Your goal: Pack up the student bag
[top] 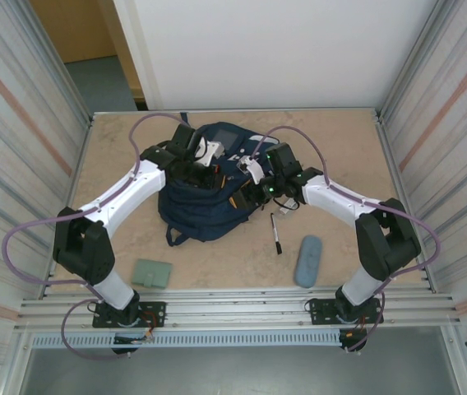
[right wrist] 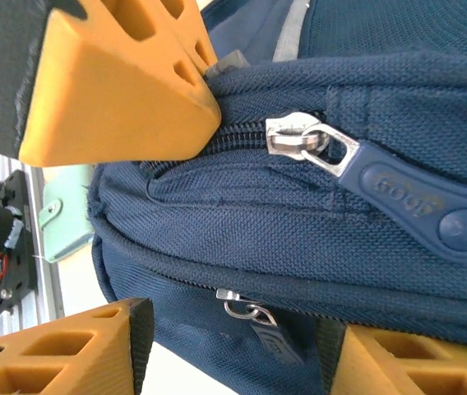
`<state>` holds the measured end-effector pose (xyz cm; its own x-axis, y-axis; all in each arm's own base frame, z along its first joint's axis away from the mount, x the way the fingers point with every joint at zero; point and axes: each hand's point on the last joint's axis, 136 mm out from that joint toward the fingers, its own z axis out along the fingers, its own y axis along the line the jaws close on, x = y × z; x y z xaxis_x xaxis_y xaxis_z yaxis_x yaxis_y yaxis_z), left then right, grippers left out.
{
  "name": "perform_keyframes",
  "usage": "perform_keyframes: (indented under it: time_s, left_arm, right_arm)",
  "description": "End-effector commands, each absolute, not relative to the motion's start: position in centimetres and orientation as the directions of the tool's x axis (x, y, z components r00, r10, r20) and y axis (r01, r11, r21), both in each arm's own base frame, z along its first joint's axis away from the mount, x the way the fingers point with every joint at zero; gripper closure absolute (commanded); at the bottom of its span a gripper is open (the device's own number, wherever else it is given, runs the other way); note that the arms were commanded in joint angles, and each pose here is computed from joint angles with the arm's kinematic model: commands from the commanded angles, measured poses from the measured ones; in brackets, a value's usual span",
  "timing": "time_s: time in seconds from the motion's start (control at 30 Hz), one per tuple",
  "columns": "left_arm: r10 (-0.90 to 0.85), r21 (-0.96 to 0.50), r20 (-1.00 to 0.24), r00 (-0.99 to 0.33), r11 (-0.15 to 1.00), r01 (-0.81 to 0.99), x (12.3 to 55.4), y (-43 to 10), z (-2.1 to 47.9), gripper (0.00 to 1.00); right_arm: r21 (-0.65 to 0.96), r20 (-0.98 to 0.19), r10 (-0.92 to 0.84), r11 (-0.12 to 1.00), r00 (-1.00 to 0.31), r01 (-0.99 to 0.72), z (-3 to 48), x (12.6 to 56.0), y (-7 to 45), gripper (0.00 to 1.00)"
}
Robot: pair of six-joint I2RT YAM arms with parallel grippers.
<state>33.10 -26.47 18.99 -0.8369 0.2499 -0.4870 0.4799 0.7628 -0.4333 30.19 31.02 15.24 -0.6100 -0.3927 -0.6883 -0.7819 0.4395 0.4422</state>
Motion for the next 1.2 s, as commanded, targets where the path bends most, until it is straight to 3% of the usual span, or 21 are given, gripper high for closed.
perform_keyframes:
  time_s: [0.0,0.17,0.3,0.37,0.63,0.8,0.93,1.17]
  left_arm:
    - [0.256,-0.478,-0.559,-0.789,0.677,0.559,32.7,-28.0,22.9,1.0]
    - [0.244,-0.504,-0.553,-0.796,0.663,0.553,32.8,-28.5,22.7,1.0]
    - [0.248,-0.503,-0.544,-0.802,0.668,0.548,32.9,-28.5,22.6,1.0]
    - [0.244,-0.48,-0.546,-0.801,0.693,0.538,33.1,-28.0,22.3,1.0]
    - [0.211,-0.5,-0.531,-0.821,0.704,0.504,33.9,-28.3,21.8,1.0]
    - [0.201,-0.511,-0.52,-0.83,0.705,0.491,34.1,-28.6,21.0,1.0]
    - [0.223,-0.488,-0.534,-0.815,0.706,0.513,34.0,-28.3,21.0,1.0]
    - [0.221,-0.495,-0.54,-0.812,0.697,0.518,34.1,-28.2,20.8,1.0]
  right_arm:
    - [0.415,-0.696,-0.421,0.426,-0.582,-0.804,15.1,30.1,30.5,0.46]
    - [0.458,-0.671,-0.457,0.364,-0.584,-0.811,14.4,28.8,32.2,0.65]
    - [0.426,-0.666,-0.475,0.391,-0.575,-0.816,14.3,28.4,32.8,0.9]
    - [0.389,-0.646,-0.527,0.395,-0.552,-0.832,14.7,27.2,33.5,0.94]
    - [0.441,-0.654,-0.528,0.315,-0.542,-0.84,15.4,23.4,38.2,0.98]
    - [0.49,-0.65,-0.505,0.293,-0.568,-0.821,14.7,22.1,40.4,0.9]
    - [0.508,-0.631,-0.494,0.321,-0.599,-0.8,15.1,21.8,39.4,0.76]
    - [0.574,-0.587,-0.457,0.347,-0.669,-0.741,15.7,21.5,37.7,0.75]
